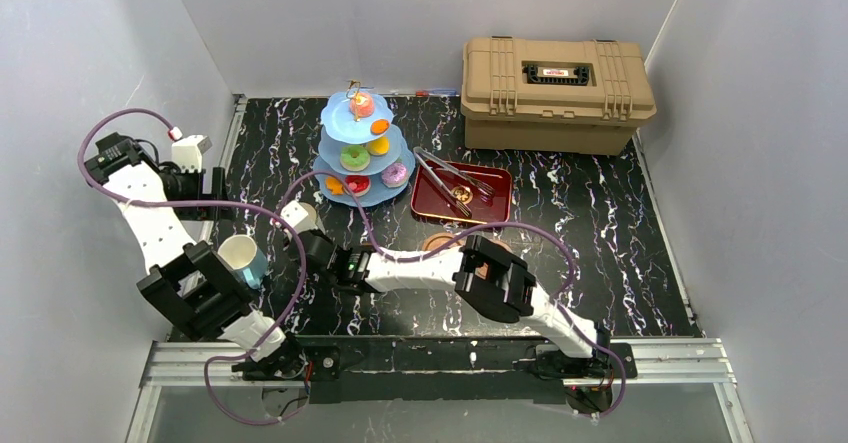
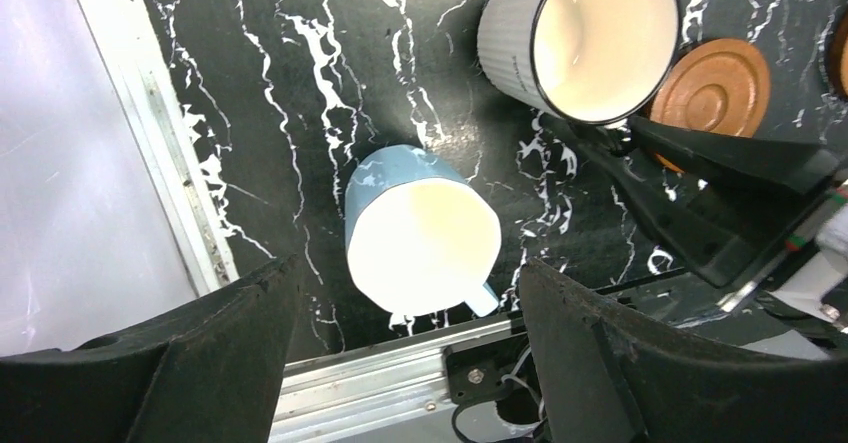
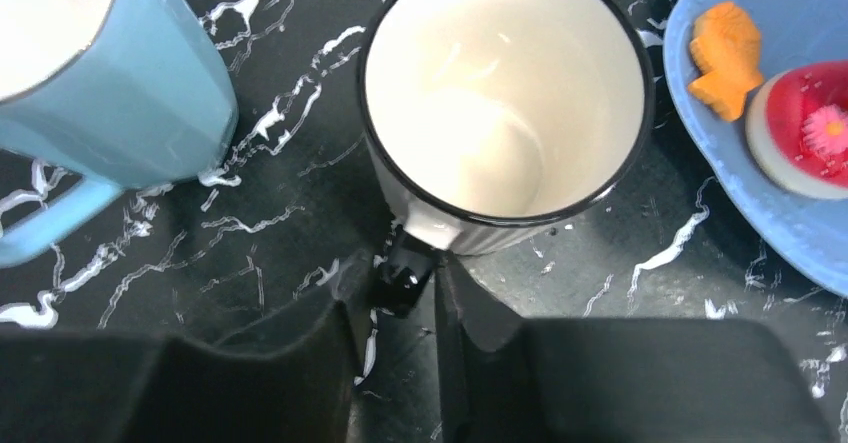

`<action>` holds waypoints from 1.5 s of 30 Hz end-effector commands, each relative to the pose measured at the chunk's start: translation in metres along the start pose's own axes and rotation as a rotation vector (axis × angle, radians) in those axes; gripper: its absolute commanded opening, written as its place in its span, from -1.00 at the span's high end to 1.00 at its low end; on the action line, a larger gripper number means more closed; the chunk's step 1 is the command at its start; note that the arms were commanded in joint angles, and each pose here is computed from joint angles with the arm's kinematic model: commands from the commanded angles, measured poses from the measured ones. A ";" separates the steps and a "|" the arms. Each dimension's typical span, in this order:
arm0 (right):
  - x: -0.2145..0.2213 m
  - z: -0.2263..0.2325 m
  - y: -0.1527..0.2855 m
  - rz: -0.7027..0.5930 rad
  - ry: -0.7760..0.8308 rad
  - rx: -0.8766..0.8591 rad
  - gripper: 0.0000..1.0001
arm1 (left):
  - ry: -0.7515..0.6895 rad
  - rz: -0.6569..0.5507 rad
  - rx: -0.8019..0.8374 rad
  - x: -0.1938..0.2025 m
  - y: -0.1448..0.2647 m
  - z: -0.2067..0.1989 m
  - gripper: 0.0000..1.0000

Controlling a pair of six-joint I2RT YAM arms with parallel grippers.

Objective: Serve the afternoon tea
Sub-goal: Pick up the cup at the center of the board.

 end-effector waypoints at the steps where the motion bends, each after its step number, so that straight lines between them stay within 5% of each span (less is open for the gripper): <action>1: -0.033 -0.008 -0.001 -0.103 -0.014 0.043 0.50 | -0.028 0.070 -0.011 0.018 -0.003 0.009 -0.52; 7: -0.048 -0.028 0.006 -0.141 0.003 0.082 0.97 | -0.096 0.167 -0.065 0.051 -0.011 0.023 -0.49; 21: -0.094 -0.073 0.052 -0.199 0.038 0.082 0.97 | -0.224 0.310 0.093 0.126 -0.041 0.015 -0.43; 29: -0.093 -0.101 0.109 -0.192 0.018 0.102 0.97 | -0.214 0.280 0.112 0.124 -0.050 0.017 -0.43; 39: -0.062 -0.145 0.177 -0.157 -0.022 0.164 0.97 | -0.153 0.107 0.260 0.073 -0.017 -0.015 -0.62; 45: -0.032 -0.176 0.208 -0.124 -0.023 0.245 0.97 | -0.199 0.148 0.240 0.076 -0.011 -0.007 -0.73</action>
Point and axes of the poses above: each gripper's point midway between its finger pads, its own y axis back along the fingers, its own z axis along the line the jaws close on, x = y × z, the point moved 1 cm from there along y, back along the fingers, and after that the axes turned 6 degrees about -y, right-handed, at the moved point
